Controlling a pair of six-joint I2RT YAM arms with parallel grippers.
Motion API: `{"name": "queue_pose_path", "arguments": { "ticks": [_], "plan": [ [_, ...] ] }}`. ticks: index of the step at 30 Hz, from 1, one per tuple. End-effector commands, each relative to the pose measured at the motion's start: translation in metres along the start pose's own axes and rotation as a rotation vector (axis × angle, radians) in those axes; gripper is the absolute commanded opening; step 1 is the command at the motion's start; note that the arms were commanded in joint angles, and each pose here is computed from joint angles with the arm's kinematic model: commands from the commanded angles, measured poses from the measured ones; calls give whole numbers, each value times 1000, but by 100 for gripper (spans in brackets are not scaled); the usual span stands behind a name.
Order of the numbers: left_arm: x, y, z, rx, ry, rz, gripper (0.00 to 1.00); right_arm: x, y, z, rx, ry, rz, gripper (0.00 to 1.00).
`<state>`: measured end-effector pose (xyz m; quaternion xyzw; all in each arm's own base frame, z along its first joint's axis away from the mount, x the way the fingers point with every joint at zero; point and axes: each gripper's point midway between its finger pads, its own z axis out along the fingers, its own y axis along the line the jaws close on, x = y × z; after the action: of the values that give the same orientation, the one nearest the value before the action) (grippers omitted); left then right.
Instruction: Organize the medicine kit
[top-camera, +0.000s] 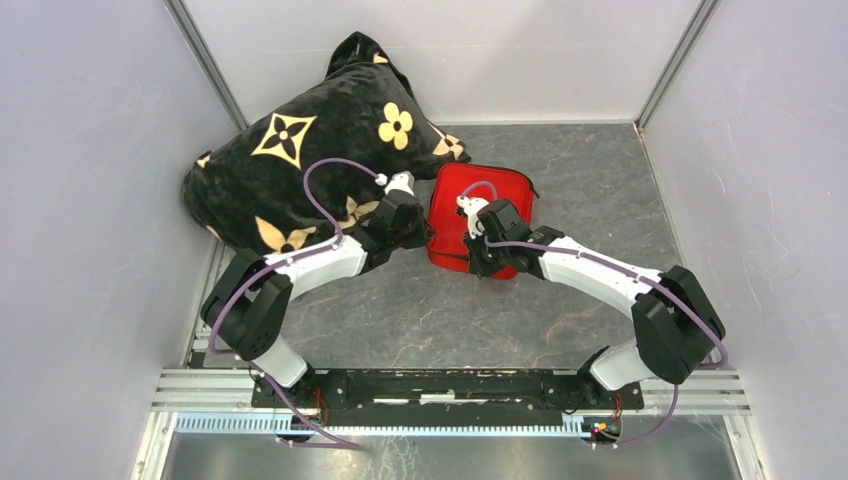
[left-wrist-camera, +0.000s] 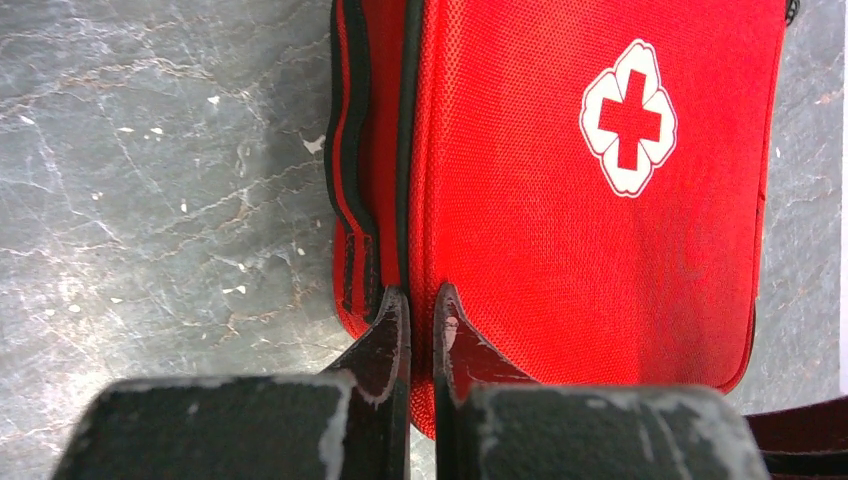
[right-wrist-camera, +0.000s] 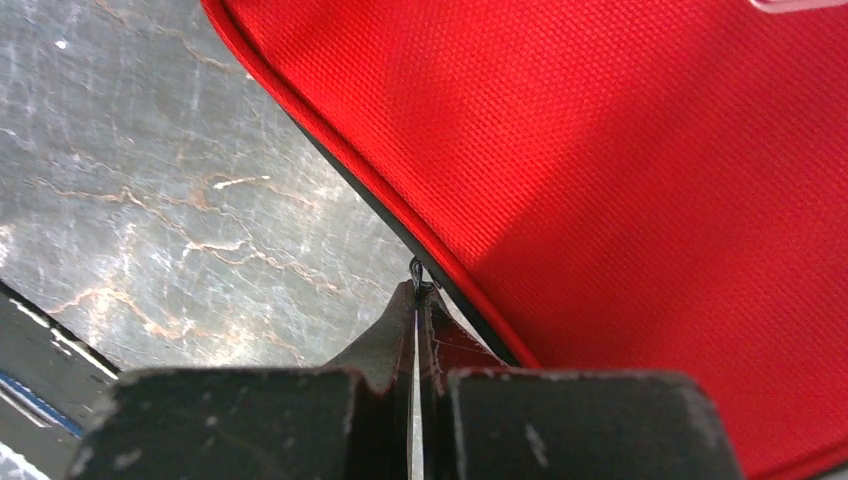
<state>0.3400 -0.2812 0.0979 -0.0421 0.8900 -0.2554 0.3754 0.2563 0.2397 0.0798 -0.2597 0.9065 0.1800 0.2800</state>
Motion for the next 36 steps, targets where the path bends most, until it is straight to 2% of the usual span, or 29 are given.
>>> {"name": "queue_pose_path", "arguments": {
  "ticks": [1,8,14,17,20,21,26,31,36],
  "plan": [
    [51,-26,-13,63,134,26,2,-72,16,-2,-25,-207,22,0],
    [70,-62,-18,157,167,37,2,-79,23,-1,-57,-250,32,0],
    [86,-87,-26,243,209,64,2,-81,25,-4,-78,-327,103,0],
    [94,-100,-31,296,226,83,2,-85,36,-9,-145,-377,110,0],
    [90,-99,-33,282,213,99,3,-81,44,-12,-190,-365,75,0],
    [84,-96,-33,257,193,106,6,-76,37,-12,-156,-350,57,0],
    [35,-74,-44,158,74,80,37,-31,-15,-21,112,-214,6,0],
    [-20,-52,-46,96,-23,45,54,6,-51,-36,269,-107,-19,0],
    [-60,-47,-26,103,-57,63,63,26,-80,-51,356,-91,49,0]
  ]
}}
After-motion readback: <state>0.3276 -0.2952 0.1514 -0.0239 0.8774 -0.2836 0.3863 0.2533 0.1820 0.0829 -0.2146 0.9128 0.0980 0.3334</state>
